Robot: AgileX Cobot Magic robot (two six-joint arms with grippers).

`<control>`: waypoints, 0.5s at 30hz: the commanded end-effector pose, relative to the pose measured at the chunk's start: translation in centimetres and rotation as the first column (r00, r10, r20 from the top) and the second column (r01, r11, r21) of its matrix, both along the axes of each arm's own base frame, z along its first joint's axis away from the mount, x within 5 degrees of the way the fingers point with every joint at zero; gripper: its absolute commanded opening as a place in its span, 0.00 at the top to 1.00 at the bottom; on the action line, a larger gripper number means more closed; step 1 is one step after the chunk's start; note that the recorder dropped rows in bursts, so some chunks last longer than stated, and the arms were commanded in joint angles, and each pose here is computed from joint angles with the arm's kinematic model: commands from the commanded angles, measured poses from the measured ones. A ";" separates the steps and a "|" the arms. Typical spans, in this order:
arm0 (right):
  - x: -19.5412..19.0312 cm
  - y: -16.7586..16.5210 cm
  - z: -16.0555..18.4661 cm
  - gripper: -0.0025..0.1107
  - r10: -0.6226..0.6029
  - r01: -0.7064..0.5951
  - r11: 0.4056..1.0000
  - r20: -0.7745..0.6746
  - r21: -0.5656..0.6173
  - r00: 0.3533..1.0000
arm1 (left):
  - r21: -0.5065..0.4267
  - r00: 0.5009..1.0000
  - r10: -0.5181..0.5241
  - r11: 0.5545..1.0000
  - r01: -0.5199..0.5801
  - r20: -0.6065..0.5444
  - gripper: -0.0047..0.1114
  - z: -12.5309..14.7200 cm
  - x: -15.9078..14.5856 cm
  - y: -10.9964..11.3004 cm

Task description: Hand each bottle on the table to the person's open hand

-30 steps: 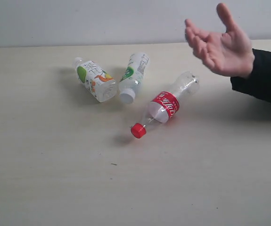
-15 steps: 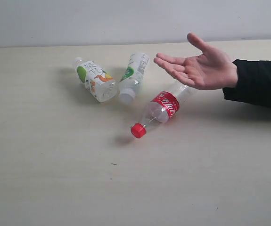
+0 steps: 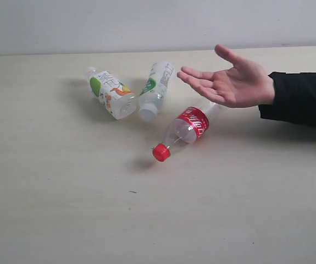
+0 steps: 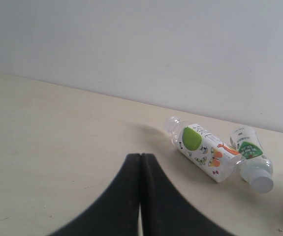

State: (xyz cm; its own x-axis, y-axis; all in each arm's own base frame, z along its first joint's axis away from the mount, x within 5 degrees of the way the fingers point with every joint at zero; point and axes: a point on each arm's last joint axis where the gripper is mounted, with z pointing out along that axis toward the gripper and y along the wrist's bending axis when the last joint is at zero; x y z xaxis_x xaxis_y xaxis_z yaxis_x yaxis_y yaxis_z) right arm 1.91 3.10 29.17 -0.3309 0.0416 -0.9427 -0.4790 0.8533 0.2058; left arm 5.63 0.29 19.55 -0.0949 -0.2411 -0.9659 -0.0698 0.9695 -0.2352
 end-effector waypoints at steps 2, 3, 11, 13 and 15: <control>0.0 0.0 0.0 0.98 -0.002 0.002 1.000 0.010 0.005 1.000 | -0.007 1.000 -0.005 1.000 0.005 0.008 0.96 0.1 0.0 0.0; 0.0 0.1 0.0 0.98 0.001 -0.001 1.000 0.006 0.014 1.000 | -0.007 1.000 -0.005 1.000 0.005 0.008 0.96 0.1 0.0 0.0; 0.1 0.0 0.5 0.98 -0.011 0.009 0.999 0.046 0.053 0.999 | -0.007 1.000 -0.005 1.000 0.005 0.008 0.96 0.1 0.0 0.0; 0.6 0.1 0.9 0.98 -0.028 0.024 0.998 0.070 0.065 0.997 | -0.007 1.000 -0.005 1.000 0.005 0.008 0.96 0.1 0.0 0.0; 1.5 0.3 1.6 0.98 -0.041 0.031 0.995 0.108 0.093 0.993 | -0.007 1.000 -0.005 1.000 0.005 0.008 0.96 0.1 0.0 0.0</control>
State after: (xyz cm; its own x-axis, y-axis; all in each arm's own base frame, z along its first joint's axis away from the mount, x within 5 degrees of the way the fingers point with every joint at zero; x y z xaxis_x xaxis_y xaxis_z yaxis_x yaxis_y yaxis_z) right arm 2.38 3.22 29.97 -0.2799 0.1099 -0.9537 -0.4783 0.8454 0.2378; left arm 5.63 0.29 19.55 -0.0949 -0.2411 -0.9659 -0.0698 0.9695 -0.2352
